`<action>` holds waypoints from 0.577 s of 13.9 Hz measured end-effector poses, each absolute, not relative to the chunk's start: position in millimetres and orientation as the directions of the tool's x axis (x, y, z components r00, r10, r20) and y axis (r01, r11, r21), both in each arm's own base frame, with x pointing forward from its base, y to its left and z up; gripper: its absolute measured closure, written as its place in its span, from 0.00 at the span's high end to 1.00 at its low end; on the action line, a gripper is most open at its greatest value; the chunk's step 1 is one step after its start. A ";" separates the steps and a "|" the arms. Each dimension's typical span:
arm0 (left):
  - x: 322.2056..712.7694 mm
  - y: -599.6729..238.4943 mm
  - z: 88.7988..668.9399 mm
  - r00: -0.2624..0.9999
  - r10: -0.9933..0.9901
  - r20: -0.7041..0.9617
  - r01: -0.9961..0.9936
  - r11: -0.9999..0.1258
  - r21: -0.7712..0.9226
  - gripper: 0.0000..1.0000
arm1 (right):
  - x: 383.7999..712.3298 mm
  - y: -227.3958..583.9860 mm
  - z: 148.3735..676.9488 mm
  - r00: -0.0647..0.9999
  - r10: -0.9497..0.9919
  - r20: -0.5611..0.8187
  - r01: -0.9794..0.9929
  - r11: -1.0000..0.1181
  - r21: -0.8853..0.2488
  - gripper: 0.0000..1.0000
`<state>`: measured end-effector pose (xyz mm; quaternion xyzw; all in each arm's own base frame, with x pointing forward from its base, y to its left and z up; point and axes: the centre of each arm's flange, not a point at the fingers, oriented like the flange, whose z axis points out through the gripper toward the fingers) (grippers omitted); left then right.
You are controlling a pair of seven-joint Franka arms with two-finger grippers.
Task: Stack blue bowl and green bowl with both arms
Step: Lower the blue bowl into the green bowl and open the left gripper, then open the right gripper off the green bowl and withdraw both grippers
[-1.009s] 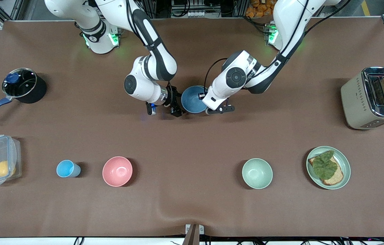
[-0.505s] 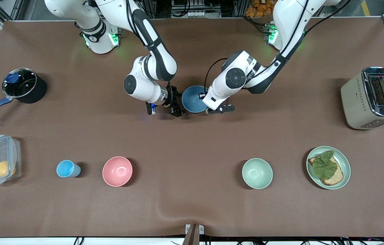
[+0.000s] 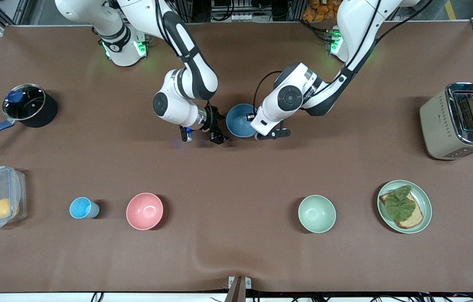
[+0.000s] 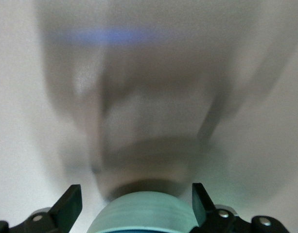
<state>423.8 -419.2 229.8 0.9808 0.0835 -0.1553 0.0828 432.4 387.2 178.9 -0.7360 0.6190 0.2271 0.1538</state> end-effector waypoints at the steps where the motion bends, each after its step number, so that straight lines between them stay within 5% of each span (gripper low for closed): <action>1: 423.1 -418.9 230.1 0.936 0.140 -0.323 0.191 -0.973 0.131 0.22 | 432.4 387.2 178.9 0.130 -0.841 -0.525 -0.981 -0.186 0.055 1.00; 8: 441.9 -412.5 283.6 0.935 0.173 -0.309 0.215 -0.971 0.105 0.92 | 432.7 387.5 179.3 0.132 -0.840 -0.526 -0.981 -0.187 0.053 1.00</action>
